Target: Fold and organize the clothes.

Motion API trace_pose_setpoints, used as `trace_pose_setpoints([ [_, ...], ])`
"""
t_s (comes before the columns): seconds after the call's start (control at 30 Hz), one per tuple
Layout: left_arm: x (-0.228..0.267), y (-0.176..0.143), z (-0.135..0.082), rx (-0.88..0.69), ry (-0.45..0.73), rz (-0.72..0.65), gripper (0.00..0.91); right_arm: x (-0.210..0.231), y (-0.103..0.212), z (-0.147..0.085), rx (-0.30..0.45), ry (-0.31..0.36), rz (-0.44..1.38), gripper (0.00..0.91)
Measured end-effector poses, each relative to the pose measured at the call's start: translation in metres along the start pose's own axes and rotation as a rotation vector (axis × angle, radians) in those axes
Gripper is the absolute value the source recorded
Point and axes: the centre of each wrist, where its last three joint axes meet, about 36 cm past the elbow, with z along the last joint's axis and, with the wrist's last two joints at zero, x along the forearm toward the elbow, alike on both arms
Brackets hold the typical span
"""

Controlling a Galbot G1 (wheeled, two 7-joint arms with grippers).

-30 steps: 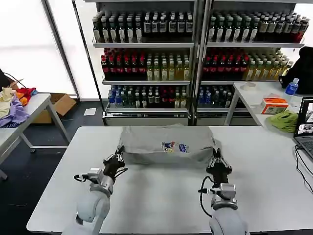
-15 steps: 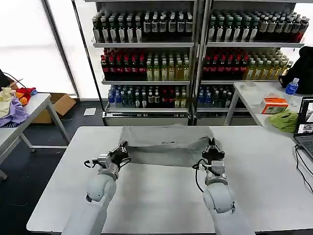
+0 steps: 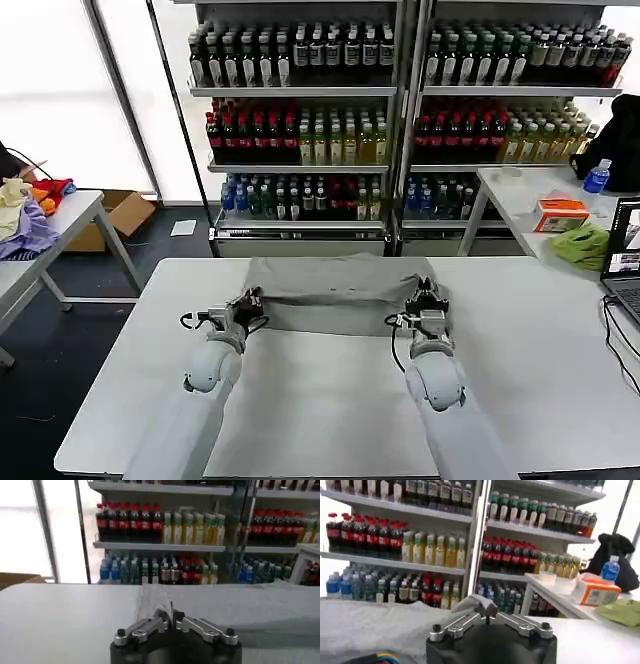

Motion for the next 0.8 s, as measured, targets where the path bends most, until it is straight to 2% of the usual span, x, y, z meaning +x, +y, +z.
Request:
trace_pose_setpoints([
  [0.23, 0.009, 0.002, -0.014, 0.005, 0.007, -0.024, 0.907, 0.006, 0.011, -0.02, -0.101, 0.023, 0.029, 0.907],
  [0.4, 0.017, -0.001, -0.023, 0.005, 0.01, -0.031, 0.907, 0.01, 0.009, -0.024, -0.118, 0.044, 0.061, 0.907],
  [0.6, 0.029, -0.002, -0.025, -0.006, 0.019, -0.033, 0.907, 0.022, -0.002, -0.017, -0.118, 0.071, 0.09, 0.907],
  [0.8, 0.04, -0.001, -0.015, -0.012, 0.035, -0.04, 0.907, 0.044, -0.02, 0.002, -0.088, 0.111, 0.101, 0.907],
])
